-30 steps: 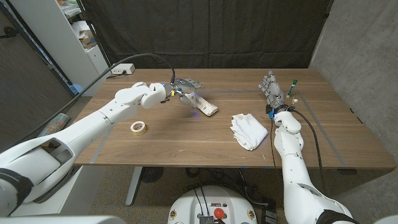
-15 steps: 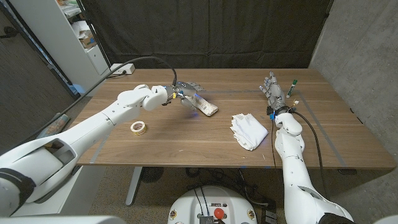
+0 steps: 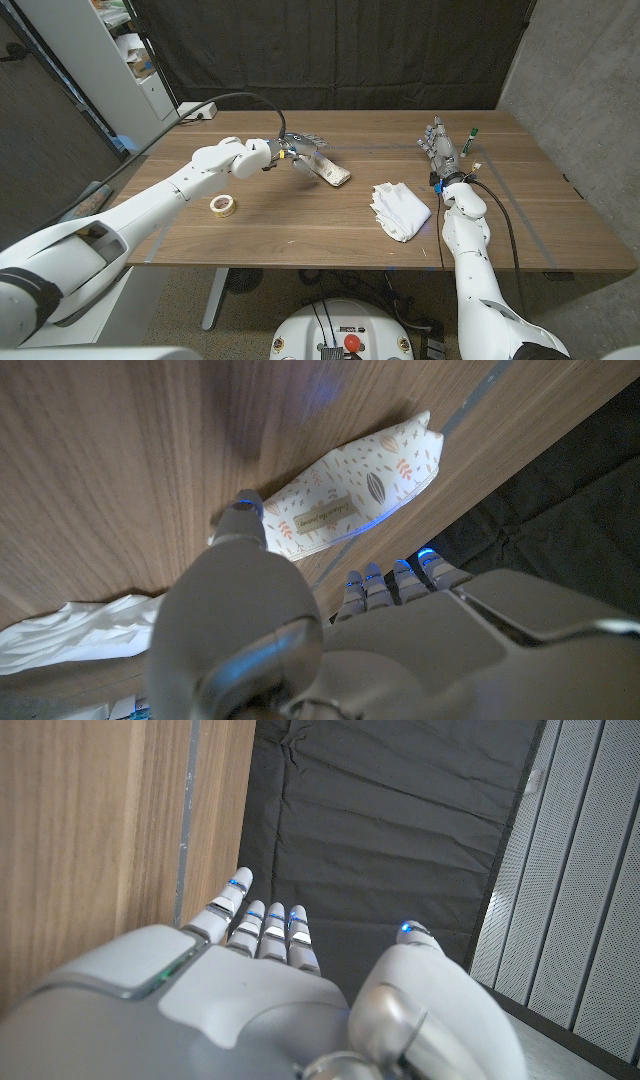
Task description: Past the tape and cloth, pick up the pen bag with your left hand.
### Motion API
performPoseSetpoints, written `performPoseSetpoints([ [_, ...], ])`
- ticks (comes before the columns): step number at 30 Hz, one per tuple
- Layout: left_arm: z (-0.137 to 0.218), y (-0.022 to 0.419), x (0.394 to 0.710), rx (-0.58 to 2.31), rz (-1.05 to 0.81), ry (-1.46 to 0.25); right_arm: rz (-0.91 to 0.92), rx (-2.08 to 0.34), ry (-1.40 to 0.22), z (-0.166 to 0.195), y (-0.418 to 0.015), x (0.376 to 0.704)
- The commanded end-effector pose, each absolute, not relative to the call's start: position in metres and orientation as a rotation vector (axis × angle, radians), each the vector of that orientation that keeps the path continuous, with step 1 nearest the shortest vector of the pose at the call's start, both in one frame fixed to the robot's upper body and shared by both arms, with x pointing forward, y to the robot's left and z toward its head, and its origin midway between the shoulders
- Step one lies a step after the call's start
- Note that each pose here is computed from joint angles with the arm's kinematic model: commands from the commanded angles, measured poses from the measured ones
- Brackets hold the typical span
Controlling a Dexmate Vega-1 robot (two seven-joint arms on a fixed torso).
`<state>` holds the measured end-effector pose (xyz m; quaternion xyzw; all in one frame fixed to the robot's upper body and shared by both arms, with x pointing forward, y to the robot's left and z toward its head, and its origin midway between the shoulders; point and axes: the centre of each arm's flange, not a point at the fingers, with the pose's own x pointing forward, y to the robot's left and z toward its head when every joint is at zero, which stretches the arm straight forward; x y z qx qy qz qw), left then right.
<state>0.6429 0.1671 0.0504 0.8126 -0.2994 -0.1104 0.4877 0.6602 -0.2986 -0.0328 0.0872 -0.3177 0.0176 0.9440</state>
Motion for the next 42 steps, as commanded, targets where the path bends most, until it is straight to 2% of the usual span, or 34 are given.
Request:
performPoseSetpoints([
  [1, 0.048, 0.162, 0.646, 1.967, -0.281, -0.728, 0.037, 0.174, -0.652, -0.03, -0.301, 0.661],
  [42, 0.039, 0.154, 0.66, 1.925, -0.276, -0.726, 0.048, 0.161, -0.65, -0.028, -0.305, 0.658],
])
